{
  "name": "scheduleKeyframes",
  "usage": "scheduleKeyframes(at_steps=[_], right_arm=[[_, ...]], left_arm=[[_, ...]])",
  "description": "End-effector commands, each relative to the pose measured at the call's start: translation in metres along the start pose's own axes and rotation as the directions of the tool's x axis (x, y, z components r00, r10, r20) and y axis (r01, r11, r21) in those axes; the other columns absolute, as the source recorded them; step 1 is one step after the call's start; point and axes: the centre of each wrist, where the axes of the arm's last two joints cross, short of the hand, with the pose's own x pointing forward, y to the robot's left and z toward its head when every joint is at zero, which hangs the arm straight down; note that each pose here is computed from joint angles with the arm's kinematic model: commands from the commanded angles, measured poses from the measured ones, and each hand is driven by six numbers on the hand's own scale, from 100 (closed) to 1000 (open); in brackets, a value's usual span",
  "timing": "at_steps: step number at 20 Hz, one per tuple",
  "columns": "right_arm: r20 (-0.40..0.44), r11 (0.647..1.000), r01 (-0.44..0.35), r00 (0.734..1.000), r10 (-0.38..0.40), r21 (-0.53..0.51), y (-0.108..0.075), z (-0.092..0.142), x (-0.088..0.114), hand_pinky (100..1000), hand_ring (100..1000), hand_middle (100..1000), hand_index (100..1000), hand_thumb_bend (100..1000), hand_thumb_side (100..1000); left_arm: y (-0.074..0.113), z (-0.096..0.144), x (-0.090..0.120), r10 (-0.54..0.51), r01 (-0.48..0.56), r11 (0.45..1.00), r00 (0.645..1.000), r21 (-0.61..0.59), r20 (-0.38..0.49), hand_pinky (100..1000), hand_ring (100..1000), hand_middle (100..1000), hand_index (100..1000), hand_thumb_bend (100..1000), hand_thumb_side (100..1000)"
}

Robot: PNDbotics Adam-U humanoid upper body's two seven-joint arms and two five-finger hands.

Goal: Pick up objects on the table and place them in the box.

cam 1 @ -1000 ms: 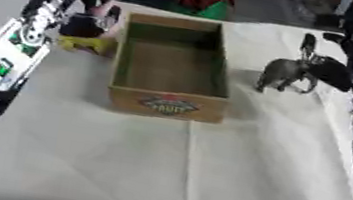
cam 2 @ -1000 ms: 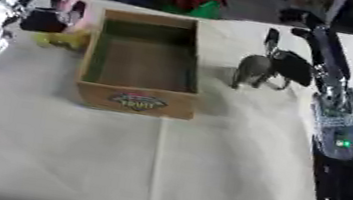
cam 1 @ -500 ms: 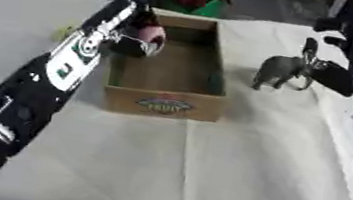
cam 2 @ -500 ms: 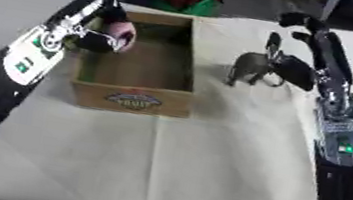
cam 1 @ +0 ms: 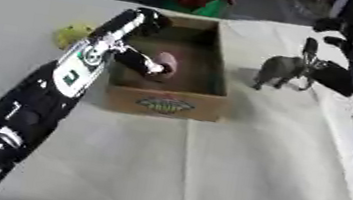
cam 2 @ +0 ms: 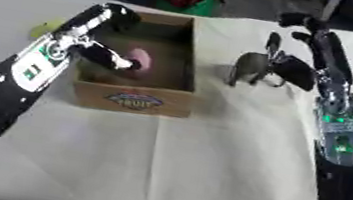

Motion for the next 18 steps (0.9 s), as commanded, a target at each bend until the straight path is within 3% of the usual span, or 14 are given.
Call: scheduleKeyframes(at_steps=[1,3,7,12,18], right_arm=[[0.023,1.0,-0.016,1.0,0.017,-0.013,-0.009,-0.005,0.006,862,965,703,801,100,180],[0.021,1.0,-0.02,1.0,0.02,-0.014,-0.01,-0.005,0.005,863,965,703,801,100,180],[0.015,1.0,-0.023,1.0,0.024,-0.015,-0.012,-0.004,0.004,862,965,702,801,100,183],[0.013,1.0,-0.026,1.0,0.026,-0.009,-0.012,-0.003,0.003,862,965,702,801,100,184],[0.016,1.0,-0.025,1.0,0.025,0.0,-0.01,-0.004,0.003,862,966,702,801,100,185]], left_arm=[[0.042,0.005,0.012,-0.008,0.0,0.991,0.999,0.136,0.054,763,776,748,823,636,122],[0.06,0.013,0.015,-0.013,0.002,0.98,0.998,0.197,0.055,756,755,712,808,554,100],[0.095,0.034,0.005,-0.032,0.04,0.959,0.999,0.279,-0.032,754,747,700,806,505,100],[0.123,0.053,-0.023,-0.15,0.202,0.949,0.964,0.24,-0.217,768,764,723,827,549,100],[0.136,0.064,-0.059,-0.288,0.339,0.936,0.894,0.095,-0.343,783,772,735,828,632,100]])
